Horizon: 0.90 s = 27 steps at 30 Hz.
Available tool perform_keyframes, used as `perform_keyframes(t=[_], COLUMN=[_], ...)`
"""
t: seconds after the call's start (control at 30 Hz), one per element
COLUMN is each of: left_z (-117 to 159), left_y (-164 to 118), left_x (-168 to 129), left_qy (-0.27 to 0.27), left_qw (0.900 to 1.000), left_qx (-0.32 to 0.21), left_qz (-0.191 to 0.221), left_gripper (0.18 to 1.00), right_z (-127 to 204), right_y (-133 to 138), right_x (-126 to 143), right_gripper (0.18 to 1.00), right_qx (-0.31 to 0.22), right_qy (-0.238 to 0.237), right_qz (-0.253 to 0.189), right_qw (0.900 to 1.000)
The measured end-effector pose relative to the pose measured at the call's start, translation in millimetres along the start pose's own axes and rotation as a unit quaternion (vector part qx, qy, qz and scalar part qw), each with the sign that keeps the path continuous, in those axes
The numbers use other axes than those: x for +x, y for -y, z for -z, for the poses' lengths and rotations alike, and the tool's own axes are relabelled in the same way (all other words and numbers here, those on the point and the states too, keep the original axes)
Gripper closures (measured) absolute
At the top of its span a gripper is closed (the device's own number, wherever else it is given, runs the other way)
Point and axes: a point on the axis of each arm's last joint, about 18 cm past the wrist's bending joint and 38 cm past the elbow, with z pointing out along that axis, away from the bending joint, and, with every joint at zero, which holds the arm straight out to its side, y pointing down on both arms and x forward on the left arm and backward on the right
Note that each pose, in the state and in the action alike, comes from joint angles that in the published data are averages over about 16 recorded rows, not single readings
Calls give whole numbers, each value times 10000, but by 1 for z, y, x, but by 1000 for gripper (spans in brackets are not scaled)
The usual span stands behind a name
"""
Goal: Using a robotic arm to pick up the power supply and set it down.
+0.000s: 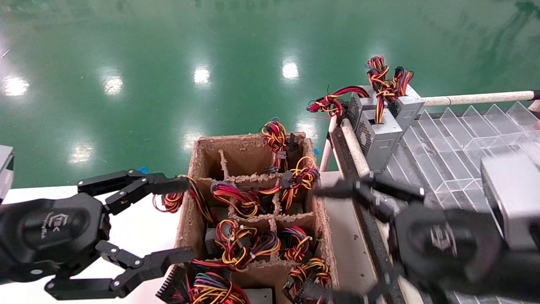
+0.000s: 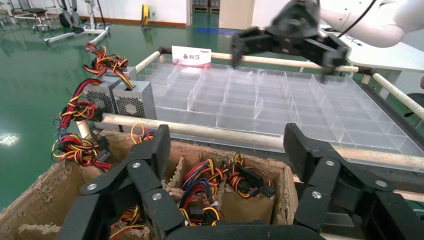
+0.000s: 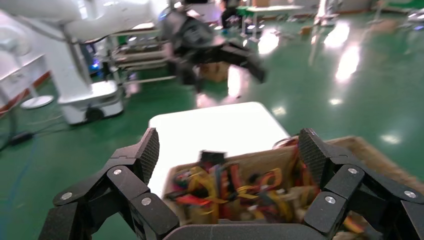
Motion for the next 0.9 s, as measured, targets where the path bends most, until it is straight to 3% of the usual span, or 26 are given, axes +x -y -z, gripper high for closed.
perform_keyframes(t=[0.3,0.5,0.9], left_z=[0,0,0], left_y=[0,0,0], left_x=[0,0,0], left_qy=[2,2,2], left_qw=[10000,10000,10000], left_qx=[0,0,0], left_qz=[1,1,1], left_gripper=[295,227,184], right_z=[0,0,0], right_y=[0,0,0], right_x=[-12,-9,-5], right_gripper=[179,179,179], right_qx=[-108,-88,-54], right_qy=[152,113,66], right_qz=[-27,-24,-29], right_qw=[9998,9999,10000])
